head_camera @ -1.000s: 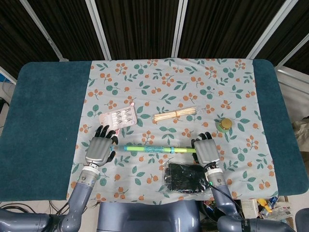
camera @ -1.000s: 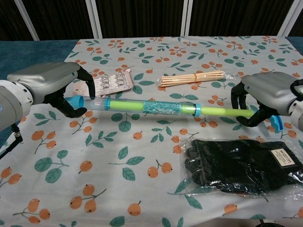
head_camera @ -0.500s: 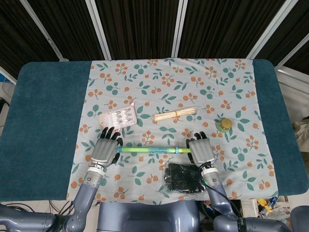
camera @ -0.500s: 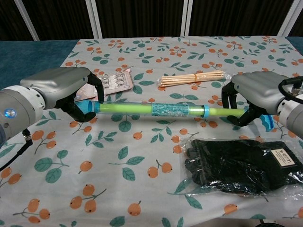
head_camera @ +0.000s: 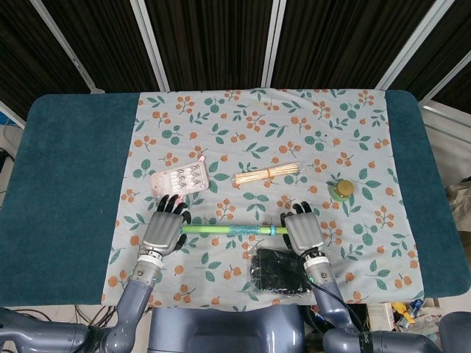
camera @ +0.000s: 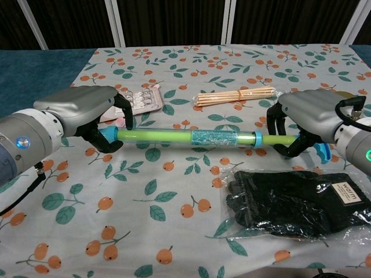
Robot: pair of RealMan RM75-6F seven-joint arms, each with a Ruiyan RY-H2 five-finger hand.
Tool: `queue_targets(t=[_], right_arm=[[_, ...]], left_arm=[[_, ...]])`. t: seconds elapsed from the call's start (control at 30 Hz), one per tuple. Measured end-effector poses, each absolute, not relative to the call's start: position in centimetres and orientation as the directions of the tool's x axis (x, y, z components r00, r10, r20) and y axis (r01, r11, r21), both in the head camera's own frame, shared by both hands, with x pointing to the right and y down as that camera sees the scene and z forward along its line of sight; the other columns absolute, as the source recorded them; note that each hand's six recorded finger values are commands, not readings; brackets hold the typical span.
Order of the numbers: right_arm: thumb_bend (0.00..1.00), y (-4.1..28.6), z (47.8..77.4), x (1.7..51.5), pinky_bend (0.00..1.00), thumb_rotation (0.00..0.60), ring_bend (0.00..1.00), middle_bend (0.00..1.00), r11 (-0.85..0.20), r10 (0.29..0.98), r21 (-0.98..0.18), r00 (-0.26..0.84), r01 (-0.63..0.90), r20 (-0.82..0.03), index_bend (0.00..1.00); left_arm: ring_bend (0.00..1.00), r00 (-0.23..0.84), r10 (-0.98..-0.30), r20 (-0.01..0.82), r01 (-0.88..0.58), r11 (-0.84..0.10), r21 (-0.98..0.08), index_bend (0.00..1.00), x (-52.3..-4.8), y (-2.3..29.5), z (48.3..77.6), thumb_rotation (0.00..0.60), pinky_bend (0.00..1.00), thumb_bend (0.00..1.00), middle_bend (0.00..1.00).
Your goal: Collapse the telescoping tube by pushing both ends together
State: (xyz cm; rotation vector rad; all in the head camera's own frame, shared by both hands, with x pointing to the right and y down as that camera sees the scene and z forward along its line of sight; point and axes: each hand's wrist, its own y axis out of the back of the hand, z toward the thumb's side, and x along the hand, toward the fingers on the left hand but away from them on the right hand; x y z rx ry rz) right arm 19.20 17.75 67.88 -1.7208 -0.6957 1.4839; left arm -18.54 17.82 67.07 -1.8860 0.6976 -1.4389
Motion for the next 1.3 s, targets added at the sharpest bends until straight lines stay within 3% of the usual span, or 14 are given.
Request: queue_targets(t=[0.07, 0.13, 0.2, 0.27, 0.37, 0.47, 0.73, 1.0, 1.3], right_arm=[[0.47, 17.8, 67.9, 19.2, 0.17, 0.600, 0.21, 0.53, -0.573, 0.798, -0.817, 0.182, -0.071, -0.575, 0.71], [0.42, 17.8, 67.9, 19.2, 0.16, 0.600, 0.17, 0.41, -0.572, 0.797, -0.817, 0.182, -0.076, -0.576, 0.58], [0.31, 17.8, 67.9, 19.4, 0.16, 0.600, 0.10, 0.22, -0.574, 0.795, -0.814, 0.182, -0.084, -0.579, 0.33], [0.22, 17.8, 67.9, 19.7, 0.16, 0.600, 0.05, 0.10, -0.577, 0.791, -0.811, 0.179, -0.098, -0.584, 0.14], [0.12, 17.8, 67.9, 20.3, 0.15, 0.600, 0.00, 0.01, -0.584, 0.786, -0.804, 0.169, -0.112, -0.595, 0.01], [0.06, 17.7, 67.8, 21.0, 0.15, 0.600, 0.00, 0.00, -0.585, 0.786, -0.801, 0.154, -0.128, -0.599, 0.00], [0.04, 17.4, 66.9, 23.2, 0.15, 0.600, 0.00, 0.00, -0.584, 0.796, -0.804, 0.115, -0.117, -0.595, 0.00], [0.04, 18.0, 63.6, 27.9, 0.15, 0.600, 0.00, 0.00, -0.506, 0.845, -0.853, 0.123, -0.125, -0.520, 0.00], [0.03, 21.9, 58.2, 36.0, 0.15, 0.600, 0.00, 0.00, -0.448, 0.884, -0.887, 0.089, -0.109, -0.458, 0.00]], left_arm=[[0.00, 0.255, -0.743, 0.618, -0.025, -0.644, -0.764, 0.50, -18.5, 17.9, 67.1, 0.600, 0.02, 0.42, 0.19], [0.00, 0.257, -0.743, 0.618, -0.021, -0.644, -0.765, 0.42, -18.5, 17.9, 67.1, 0.600, 0.02, 0.36, 0.15], [0.00, 0.257, -0.743, 0.618, -0.012, -0.642, -0.767, 0.34, -18.6, 17.9, 67.1, 0.600, 0.02, 0.28, 0.12], [0.00, 0.255, -0.747, 0.614, -0.004, -0.636, -0.772, 0.27, -18.8, 17.8, 67.0, 0.600, 0.01, 0.21, 0.09], [0.00, 0.254, -0.750, 0.610, -0.007, -0.632, -0.775, 0.13, -19.3, 17.7, 66.8, 0.600, 0.01, 0.14, 0.07], [0.00, 0.253, -0.753, 0.608, -0.009, -0.630, -0.776, 0.03, -19.8, 17.6, 66.6, 0.600, 0.01, 0.12, 0.05], [0.00, 0.255, -0.770, 0.585, -0.043, -0.613, -0.789, 0.03, -21.8, 17.3, 65.5, 0.600, 0.01, 0.12, 0.04], [0.00, 0.290, -0.815, 0.502, -0.025, -0.530, -0.847, 0.03, -25.6, 17.8, 63.4, 0.600, 0.00, 0.11, 0.02], [0.00, 0.260, -0.871, 0.417, -0.020, -0.436, -0.900, 0.02, -35.6, 21.1, 59.8, 0.600, 0.00, 0.11, 0.00]])
